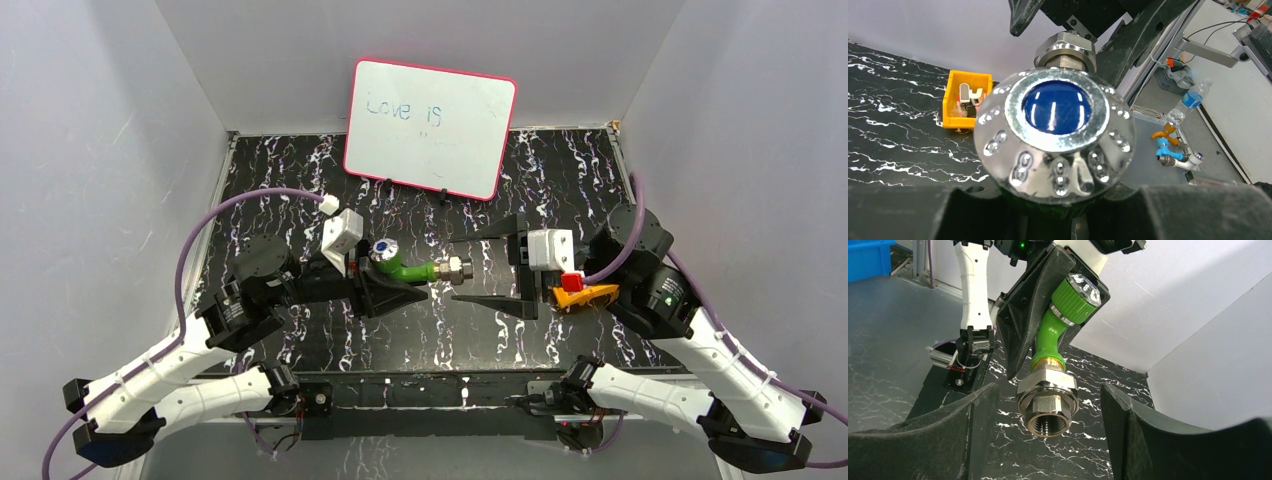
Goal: Install the water faucets
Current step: Screw the water faucet onto the adaptor.
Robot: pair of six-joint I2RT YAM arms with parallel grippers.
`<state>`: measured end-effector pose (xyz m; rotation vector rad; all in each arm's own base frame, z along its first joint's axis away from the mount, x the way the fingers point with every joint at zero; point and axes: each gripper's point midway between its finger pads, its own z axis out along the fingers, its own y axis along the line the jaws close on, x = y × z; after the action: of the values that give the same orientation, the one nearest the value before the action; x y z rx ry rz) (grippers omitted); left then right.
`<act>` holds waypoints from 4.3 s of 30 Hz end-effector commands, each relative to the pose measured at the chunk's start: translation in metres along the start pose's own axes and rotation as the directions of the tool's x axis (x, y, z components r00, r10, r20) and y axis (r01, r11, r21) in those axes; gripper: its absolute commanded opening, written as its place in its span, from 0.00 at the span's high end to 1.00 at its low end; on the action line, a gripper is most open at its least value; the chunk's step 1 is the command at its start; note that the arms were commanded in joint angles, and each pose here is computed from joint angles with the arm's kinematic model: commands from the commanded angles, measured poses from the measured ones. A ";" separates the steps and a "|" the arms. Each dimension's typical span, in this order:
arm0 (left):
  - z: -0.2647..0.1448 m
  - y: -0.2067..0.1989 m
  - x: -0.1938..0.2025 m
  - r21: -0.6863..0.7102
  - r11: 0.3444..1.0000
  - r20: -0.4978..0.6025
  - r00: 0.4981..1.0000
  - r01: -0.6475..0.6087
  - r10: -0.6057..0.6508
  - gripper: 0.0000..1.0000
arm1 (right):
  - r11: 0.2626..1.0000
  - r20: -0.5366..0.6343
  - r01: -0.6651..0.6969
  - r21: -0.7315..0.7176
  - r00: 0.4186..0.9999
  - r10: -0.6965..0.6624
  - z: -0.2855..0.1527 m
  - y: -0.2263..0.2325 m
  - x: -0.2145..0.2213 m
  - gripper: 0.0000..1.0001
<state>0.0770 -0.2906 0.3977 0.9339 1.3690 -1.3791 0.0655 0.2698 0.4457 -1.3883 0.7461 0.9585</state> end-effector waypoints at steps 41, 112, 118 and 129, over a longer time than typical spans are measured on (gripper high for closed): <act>-0.004 -0.001 -0.041 -0.018 0.921 0.200 0.901 -0.390 0.386 1.00 | 0.866 0.072 -0.498 0.035 0.866 0.495 0.010 0.009 0.001 1.00; 0.008 -0.022 -0.027 0.136 0.991 0.148 0.988 0.014 -0.034 1.00 | 0.999 0.069 -0.009 0.047 0.998 0.006 -0.022 0.009 -0.029 0.21; 0.010 -0.023 -0.026 0.144 0.989 0.137 0.989 0.030 -0.049 1.00 | 0.999 0.043 -0.006 0.036 0.999 0.004 -0.019 0.009 -0.019 0.21; 0.011 -0.023 -0.026 0.148 0.985 0.141 0.984 0.087 -0.108 1.00 | 0.995 -0.023 0.074 0.063 0.997 -0.073 -0.019 0.006 0.009 0.21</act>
<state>0.0728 -0.3100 0.3831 0.8735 1.3938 -1.5517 0.0640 0.2531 0.4280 -1.3716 0.7833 0.9087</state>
